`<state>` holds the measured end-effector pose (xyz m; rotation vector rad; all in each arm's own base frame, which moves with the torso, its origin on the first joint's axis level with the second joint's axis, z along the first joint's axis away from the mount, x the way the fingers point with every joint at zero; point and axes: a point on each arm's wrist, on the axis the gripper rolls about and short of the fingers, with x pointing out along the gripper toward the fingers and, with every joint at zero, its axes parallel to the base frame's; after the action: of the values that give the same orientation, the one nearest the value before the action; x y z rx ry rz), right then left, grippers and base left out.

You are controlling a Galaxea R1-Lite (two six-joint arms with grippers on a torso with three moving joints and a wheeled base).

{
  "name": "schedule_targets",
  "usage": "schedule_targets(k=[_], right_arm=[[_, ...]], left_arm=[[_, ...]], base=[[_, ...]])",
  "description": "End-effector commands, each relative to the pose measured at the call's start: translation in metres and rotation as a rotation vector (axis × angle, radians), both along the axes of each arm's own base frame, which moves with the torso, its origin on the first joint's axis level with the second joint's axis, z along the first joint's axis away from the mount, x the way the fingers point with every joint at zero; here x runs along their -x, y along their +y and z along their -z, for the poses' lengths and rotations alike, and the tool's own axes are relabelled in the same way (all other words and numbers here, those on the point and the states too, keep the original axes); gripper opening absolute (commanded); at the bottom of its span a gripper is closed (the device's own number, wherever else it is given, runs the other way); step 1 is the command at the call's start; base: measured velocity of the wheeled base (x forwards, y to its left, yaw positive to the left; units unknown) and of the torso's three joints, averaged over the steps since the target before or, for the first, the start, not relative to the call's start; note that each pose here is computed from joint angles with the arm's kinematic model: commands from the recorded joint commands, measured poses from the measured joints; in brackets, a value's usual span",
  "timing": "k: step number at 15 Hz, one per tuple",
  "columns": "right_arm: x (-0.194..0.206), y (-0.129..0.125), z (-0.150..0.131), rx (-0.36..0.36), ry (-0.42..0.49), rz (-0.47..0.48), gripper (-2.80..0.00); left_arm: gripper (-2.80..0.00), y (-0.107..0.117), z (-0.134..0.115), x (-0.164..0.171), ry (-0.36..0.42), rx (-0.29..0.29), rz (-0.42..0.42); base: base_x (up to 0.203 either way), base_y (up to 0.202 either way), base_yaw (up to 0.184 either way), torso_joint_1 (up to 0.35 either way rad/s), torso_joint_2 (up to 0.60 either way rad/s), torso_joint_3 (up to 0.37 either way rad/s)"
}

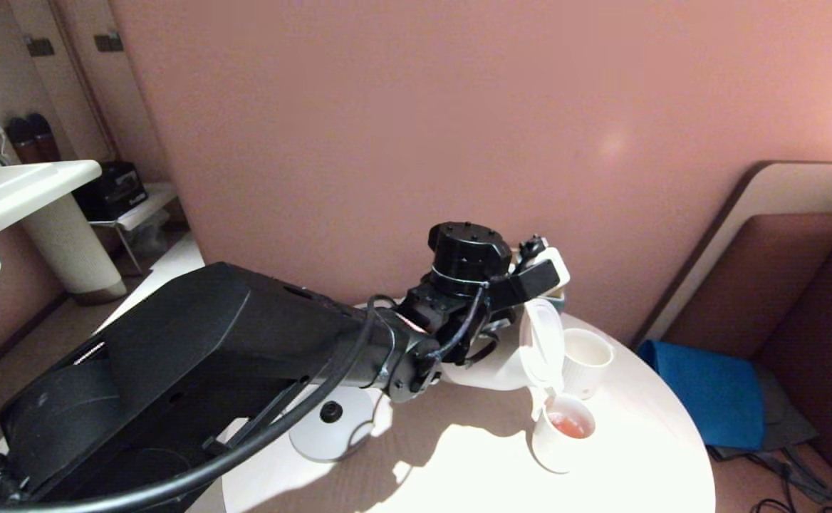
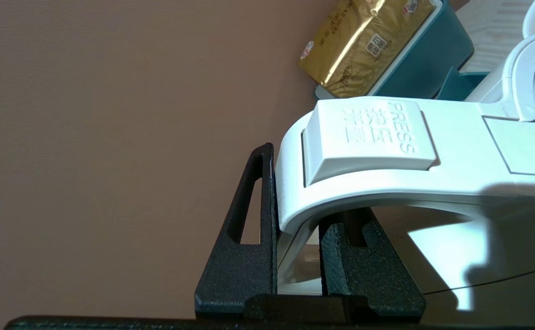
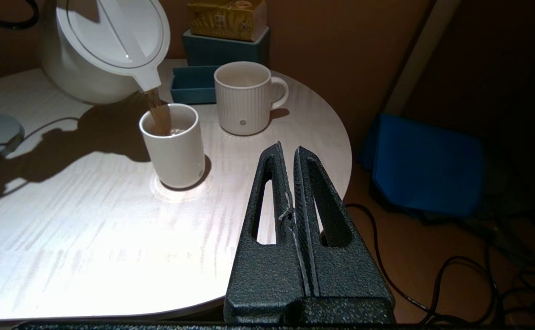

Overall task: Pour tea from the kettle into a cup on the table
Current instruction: Pour water into the cup

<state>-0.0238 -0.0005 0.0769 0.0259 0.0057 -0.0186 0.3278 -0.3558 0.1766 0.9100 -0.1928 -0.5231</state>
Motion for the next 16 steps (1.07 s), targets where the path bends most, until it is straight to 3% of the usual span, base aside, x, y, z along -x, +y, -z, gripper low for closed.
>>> schedule_targets(k=[1,16], right_arm=[[0.0,0.0,0.0,0.0,0.002,0.0,-2.8],[0.0,0.0,0.0,0.0,0.002,0.0,-2.8]], left_arm=[[-2.8,0.0,0.0,0.0,-0.005,-0.001,-0.001],[-2.8,-0.012,-0.008,0.003,-0.053,-0.009,0.016]], base=[[0.0,0.0,0.0,0.0,0.0,0.0],[0.0,0.0,0.0,0.0,0.0,0.0]])
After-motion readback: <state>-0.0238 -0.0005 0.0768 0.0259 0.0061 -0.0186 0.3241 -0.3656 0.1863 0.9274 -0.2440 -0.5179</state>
